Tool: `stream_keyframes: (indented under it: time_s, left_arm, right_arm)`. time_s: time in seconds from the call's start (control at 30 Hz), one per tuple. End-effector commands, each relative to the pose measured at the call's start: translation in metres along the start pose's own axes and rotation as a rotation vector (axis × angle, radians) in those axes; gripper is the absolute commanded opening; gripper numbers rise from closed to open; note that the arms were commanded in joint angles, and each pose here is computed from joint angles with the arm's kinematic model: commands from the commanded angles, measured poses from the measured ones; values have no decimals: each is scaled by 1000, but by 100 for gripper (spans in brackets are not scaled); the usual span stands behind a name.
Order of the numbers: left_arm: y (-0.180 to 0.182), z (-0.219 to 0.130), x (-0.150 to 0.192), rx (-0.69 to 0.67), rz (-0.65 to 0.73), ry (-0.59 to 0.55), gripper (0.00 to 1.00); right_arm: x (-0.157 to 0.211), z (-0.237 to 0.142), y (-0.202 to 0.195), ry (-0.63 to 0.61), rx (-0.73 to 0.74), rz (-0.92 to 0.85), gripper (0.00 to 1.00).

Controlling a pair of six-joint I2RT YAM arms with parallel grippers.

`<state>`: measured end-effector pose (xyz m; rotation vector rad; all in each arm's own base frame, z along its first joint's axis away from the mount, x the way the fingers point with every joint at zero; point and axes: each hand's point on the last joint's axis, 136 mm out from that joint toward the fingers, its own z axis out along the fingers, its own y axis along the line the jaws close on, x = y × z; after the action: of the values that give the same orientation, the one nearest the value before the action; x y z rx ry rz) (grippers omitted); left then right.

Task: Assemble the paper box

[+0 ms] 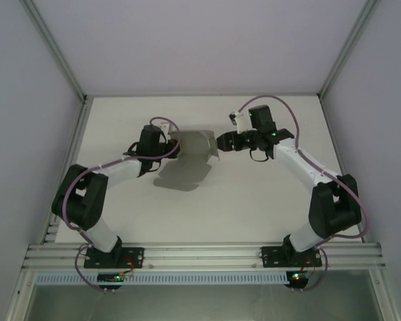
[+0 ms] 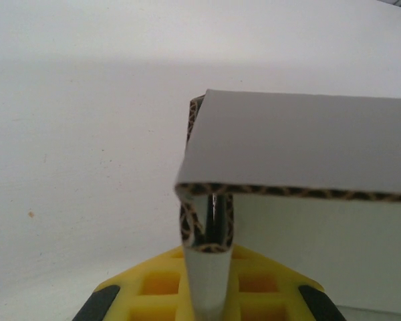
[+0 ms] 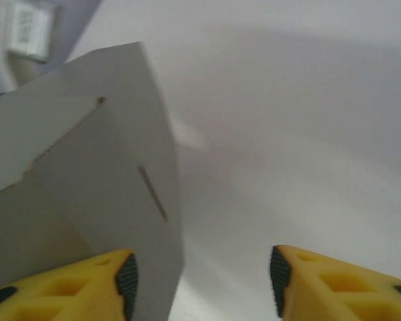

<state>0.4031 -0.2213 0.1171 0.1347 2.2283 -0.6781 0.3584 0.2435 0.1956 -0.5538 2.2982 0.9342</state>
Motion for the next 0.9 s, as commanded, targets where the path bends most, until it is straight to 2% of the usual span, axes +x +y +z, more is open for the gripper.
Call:
stream_keyframes:
  time_s: [0.0,0.1,0.27,0.57,0.63,0.87]
  left_arm:
    - [-7,-1,-12,23,-1,-30,0]
    - [-4,0,-8,12,-8,-19,0]
    - [0,-3,-8,-14,-9,-23,0]
    - [1,0,-6,-20,-5,-7,0]
    - [2,-1,-7,-21,-7,-9,0]
    - [3,-3,-7,-38,-11,-10,0]
  right_arm:
    - [-8,15,40,9,-197,-40,54]
    - [-7,26,47,24,-228,-40,54]
    - [4,30,40,85,-155,-39,55]
    - [6,28,49,71,-170,-67,60]
    - [7,31,51,84,-185,-63,65]
    - [3,44,44,83,-109,-72,66]
